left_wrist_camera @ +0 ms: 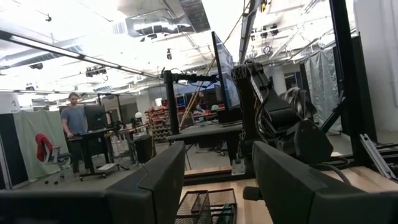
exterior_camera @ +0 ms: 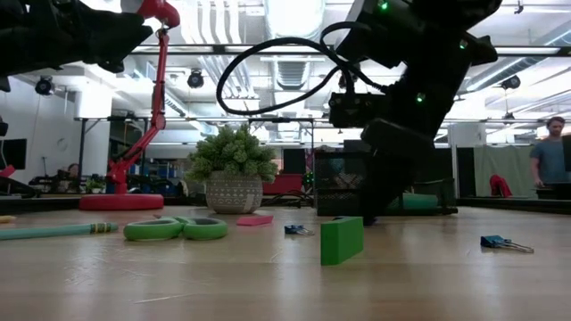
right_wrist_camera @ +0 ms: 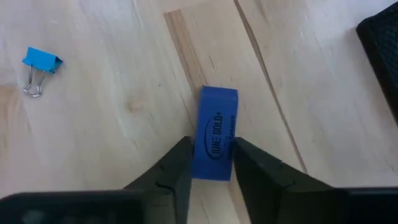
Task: Pick and place office supplies into organizer
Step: Put the blue eraser into the black desk organizer
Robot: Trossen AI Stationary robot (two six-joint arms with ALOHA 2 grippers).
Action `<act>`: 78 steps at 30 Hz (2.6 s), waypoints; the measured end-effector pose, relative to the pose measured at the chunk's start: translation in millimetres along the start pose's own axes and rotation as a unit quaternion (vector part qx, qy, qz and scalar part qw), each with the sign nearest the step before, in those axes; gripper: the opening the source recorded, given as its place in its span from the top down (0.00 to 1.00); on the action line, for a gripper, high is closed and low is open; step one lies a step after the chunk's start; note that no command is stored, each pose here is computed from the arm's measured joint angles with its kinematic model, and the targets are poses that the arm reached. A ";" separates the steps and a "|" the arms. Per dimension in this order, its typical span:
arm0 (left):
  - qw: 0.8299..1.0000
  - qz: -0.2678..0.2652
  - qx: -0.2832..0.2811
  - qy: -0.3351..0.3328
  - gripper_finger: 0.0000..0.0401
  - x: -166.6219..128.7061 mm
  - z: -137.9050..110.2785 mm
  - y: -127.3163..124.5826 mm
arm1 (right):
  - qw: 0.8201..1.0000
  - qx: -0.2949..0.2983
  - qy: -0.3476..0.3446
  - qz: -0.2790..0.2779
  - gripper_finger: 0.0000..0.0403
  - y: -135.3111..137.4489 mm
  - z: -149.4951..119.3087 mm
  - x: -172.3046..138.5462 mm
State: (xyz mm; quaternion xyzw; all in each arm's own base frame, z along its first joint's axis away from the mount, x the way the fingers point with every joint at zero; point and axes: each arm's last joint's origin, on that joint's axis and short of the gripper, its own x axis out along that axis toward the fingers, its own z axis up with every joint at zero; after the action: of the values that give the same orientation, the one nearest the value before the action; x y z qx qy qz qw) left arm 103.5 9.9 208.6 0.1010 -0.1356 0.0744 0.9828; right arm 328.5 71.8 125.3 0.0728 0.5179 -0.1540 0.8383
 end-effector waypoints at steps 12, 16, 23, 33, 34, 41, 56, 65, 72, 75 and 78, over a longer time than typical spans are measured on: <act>1.000 0.000 0.000 0.000 0.56 -0.2 -0.2 0.0 | 1.000 0.002 -0.001 -0.003 0.91 -0.2 1.4 -1.1; 1.000 0.000 0.000 -0.001 0.56 -0.2 0.0 0.0 | 1.000 0.000 0.001 -0.003 0.91 1.1 4.9 -2.9; 1.000 0.000 0.000 0.000 0.56 -0.2 -0.2 0.0 | 1.000 -0.009 0.011 -0.012 0.92 2.6 13.3 -9.3; 1.000 0.000 0.000 -0.002 0.56 -0.5 0.1 0.0 | 1.000 -0.024 0.009 -0.010 0.96 6.7 26.2 -19.4; 1.000 0.000 0.000 -0.002 0.56 -0.5 0.1 0.0 | 1.000 -0.024 0.009 -0.010 0.96 6.9 26.7 -19.7; 1.000 0.001 0.000 -0.002 0.56 -0.5 0.1 0.1 | 0.999 0.006 0.031 -0.021 0.78 1.5 23.3 -18.6; 1.000 0.000 0.000 -0.002 0.56 -0.5 0.0 0.0 | 0.998 0.040 0.041 -0.037 0.37 -2.0 17.0 -1.4; 1.000 0.001 0.000 -0.005 0.56 -1.1 0.6 0.2 | 0.997 0.037 0.052 -0.044 0.38 -2.2 16.7 11.1; 1.000 0.001 0.000 -0.005 0.56 -1.1 0.6 0.1 | 0.997 0.045 0.056 -0.029 0.53 -4.9 19.3 7.8; 1.000 0.001 0.000 -0.005 0.56 -1.1 0.6 0.2 | 0.996 0.048 0.079 -0.005 0.62 -8.8 19.4 11.6; 1.000 0.001 0.000 -0.005 0.56 -1.1 0.6 0.2 | 0.994 0.052 0.095 0.003 0.70 -12.8 19.5 14.0</act>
State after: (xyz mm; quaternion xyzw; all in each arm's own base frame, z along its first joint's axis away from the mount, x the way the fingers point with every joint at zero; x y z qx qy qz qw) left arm 102.3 9.8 208.9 0.1013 -0.1406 0.0748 0.9820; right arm 346.5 51.7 122.1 0.1324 0.5859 -0.1710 0.7810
